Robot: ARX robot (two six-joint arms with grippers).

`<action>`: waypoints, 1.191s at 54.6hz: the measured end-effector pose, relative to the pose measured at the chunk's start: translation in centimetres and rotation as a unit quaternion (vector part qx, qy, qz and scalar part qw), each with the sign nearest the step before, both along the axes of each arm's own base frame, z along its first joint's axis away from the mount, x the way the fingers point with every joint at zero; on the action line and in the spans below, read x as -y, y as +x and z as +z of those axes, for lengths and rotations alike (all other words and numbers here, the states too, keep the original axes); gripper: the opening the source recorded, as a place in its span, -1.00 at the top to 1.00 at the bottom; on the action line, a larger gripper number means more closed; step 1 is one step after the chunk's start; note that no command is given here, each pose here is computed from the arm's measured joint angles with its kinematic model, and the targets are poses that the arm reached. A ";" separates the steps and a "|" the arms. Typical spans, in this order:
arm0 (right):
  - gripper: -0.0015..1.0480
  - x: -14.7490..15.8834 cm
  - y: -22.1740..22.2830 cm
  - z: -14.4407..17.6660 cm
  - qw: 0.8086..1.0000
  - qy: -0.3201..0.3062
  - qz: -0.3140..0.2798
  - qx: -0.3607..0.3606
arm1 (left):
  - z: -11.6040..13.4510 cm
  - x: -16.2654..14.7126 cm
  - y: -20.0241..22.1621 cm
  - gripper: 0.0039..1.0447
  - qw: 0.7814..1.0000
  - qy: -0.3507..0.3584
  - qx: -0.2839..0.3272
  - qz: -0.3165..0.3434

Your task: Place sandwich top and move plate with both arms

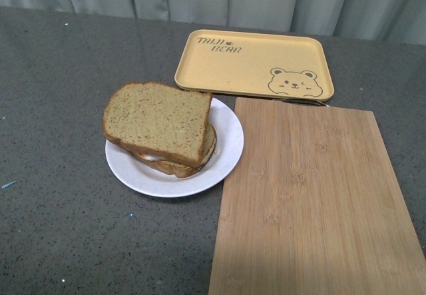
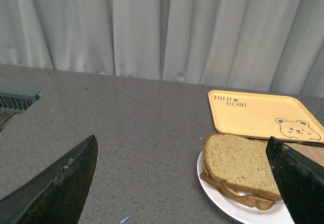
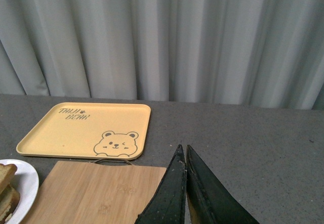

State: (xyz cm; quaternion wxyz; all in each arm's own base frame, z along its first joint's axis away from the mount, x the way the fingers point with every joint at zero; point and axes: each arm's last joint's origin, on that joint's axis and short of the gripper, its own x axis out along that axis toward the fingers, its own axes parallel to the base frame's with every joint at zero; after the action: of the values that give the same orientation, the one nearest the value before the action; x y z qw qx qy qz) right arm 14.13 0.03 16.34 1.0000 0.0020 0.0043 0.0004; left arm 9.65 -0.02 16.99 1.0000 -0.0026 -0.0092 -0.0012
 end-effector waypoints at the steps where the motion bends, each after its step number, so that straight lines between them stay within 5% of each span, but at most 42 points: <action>1: 0.98 0.0 -0.1 0.0 1.000 0.000 0.000 0.000 | 0.0 0.0 0.0 -0.88 1.000 0.000 0.000 0.000; 65: 0.98 0.0 -3.2 0.4 1.000 0.000 0.001 0.008 | 0.0 0.0 0.0 -0.88 1.000 0.000 0.000 0.000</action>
State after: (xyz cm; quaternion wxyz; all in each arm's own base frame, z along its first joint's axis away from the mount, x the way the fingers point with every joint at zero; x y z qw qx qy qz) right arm 10.90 0.02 16.77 1.0000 0.0018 -0.0037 0.0015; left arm 9.65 -0.02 16.99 1.0000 -0.0026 -0.0092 -0.0010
